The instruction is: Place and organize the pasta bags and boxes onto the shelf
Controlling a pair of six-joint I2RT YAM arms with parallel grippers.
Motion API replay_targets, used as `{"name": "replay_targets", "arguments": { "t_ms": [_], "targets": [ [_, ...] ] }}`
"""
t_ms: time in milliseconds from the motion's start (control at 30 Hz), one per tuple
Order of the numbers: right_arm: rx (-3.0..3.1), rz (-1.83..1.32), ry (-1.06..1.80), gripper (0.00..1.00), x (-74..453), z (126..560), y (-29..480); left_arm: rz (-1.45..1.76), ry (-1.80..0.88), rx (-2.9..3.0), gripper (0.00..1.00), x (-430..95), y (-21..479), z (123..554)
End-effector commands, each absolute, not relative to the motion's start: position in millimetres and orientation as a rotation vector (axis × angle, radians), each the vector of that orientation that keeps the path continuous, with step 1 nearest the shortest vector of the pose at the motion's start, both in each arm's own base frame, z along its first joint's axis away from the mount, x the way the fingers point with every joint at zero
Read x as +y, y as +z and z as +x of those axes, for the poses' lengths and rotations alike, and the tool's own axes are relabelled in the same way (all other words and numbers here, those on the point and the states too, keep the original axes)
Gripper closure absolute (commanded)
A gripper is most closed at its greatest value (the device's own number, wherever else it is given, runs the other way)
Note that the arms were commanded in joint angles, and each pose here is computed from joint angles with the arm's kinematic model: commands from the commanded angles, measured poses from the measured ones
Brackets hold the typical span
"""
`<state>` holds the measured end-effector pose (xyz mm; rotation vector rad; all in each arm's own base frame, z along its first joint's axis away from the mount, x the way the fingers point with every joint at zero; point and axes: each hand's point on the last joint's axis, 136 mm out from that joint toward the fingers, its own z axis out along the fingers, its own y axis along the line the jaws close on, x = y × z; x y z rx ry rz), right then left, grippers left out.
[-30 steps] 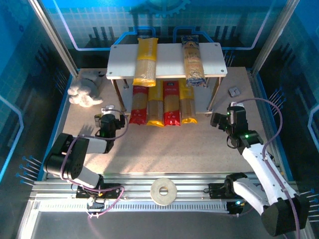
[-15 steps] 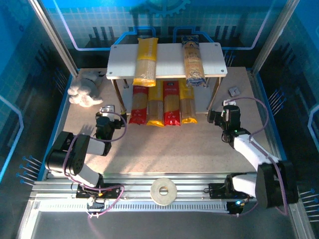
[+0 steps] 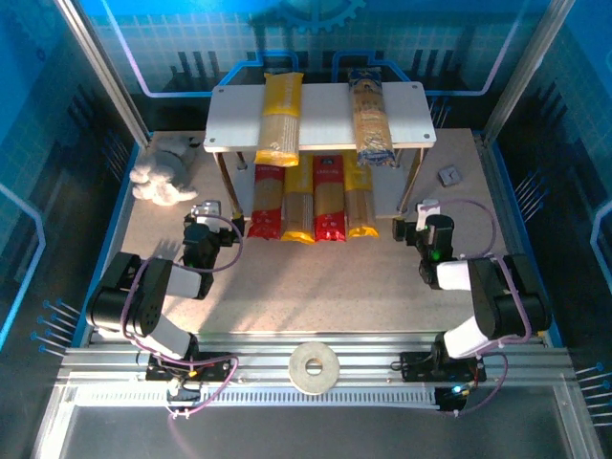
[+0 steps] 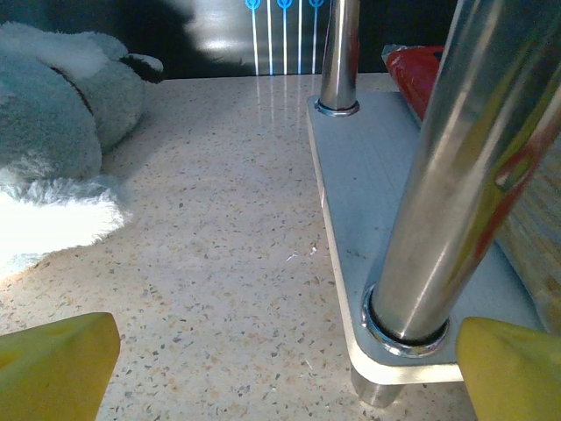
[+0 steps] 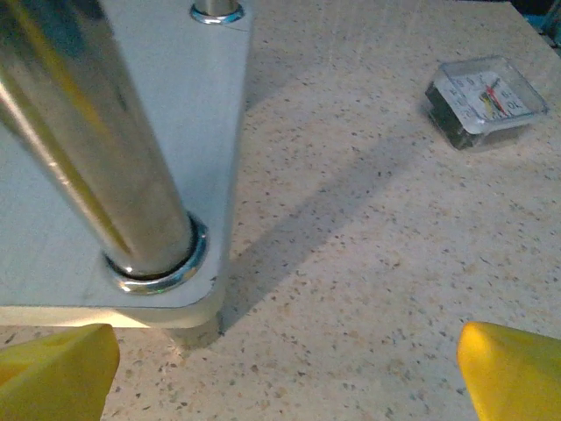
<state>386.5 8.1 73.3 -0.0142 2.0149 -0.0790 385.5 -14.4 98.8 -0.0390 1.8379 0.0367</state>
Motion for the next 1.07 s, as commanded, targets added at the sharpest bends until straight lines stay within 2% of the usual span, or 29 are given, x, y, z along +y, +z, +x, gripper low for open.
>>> {"name": "replay_targets", "arguments": {
  "t_ms": [0,1033],
  "targets": [
    [1.892,-0.061,-0.061,0.0,15.1,398.0,99.6,-0.022,0.028,1.816,0.01,-14.9,102.3,385.1],
    [1.88,-0.012,-0.144,0.0,8.3,396.3,101.1,-0.035,0.007,1.863,0.0,-12.8,98.5,391.9]
  ]
}}
